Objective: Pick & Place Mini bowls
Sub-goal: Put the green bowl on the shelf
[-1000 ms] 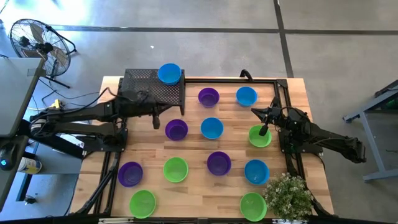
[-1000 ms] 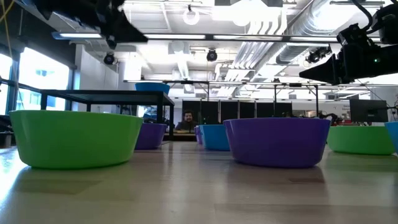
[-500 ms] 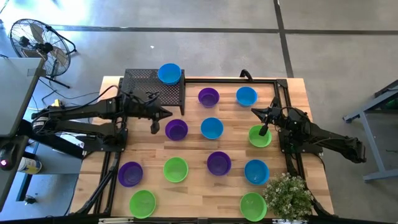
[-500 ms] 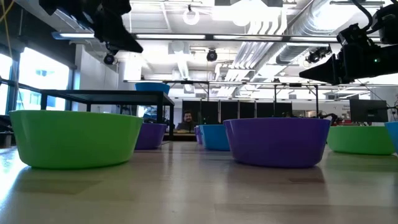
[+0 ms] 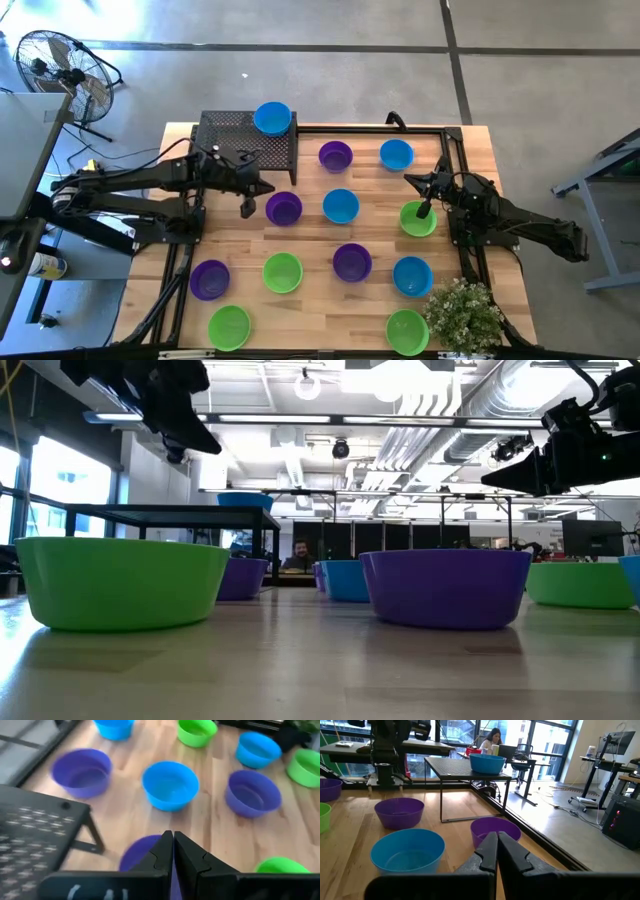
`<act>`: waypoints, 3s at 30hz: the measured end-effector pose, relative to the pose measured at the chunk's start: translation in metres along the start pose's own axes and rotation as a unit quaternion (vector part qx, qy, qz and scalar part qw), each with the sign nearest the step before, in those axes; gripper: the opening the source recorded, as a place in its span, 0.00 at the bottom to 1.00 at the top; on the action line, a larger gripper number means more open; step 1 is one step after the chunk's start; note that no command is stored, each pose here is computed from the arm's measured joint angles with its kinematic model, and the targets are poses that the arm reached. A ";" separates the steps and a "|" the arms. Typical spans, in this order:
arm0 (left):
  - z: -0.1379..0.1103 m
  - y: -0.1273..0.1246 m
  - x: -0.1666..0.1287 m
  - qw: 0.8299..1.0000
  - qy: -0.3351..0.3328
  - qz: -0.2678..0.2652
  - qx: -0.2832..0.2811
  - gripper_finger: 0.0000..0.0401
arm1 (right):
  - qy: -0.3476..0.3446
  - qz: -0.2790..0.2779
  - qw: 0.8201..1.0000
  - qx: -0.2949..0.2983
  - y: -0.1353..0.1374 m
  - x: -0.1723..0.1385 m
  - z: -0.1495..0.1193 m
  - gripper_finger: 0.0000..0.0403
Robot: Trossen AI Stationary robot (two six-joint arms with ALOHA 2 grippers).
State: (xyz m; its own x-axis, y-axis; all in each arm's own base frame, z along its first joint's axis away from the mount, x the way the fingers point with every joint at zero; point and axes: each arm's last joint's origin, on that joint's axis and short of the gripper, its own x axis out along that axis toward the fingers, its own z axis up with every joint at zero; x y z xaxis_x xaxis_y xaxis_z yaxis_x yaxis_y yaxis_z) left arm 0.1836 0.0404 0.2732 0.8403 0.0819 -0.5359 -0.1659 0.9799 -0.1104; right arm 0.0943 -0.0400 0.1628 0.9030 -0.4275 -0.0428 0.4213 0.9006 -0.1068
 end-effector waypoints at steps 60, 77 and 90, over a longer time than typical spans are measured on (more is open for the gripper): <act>-0.008 -0.105 0.099 0.926 0.370 -0.056 0.051 0.02 | -0.033 0.022 0.998 0.041 0.001 0.000 0.006 0.00; 0.057 0.026 -0.044 0.950 0.177 0.196 -0.166 0.00 | -0.037 0.031 0.998 0.042 0.001 0.000 0.007 0.00; 0.034 0.124 -0.089 0.867 0.176 0.348 -0.310 0.00 | -0.046 0.032 0.997 0.054 0.001 -0.001 0.009 0.00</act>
State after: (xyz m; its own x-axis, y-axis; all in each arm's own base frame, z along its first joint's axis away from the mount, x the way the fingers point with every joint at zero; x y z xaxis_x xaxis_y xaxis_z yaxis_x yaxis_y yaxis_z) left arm 0.1060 0.1604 0.3352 0.2346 0.4469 -0.8633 -0.9071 0.4200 -0.0290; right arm 0.0950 -0.0382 0.1713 0.9299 -0.3651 0.0449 0.3654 0.9309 0.0020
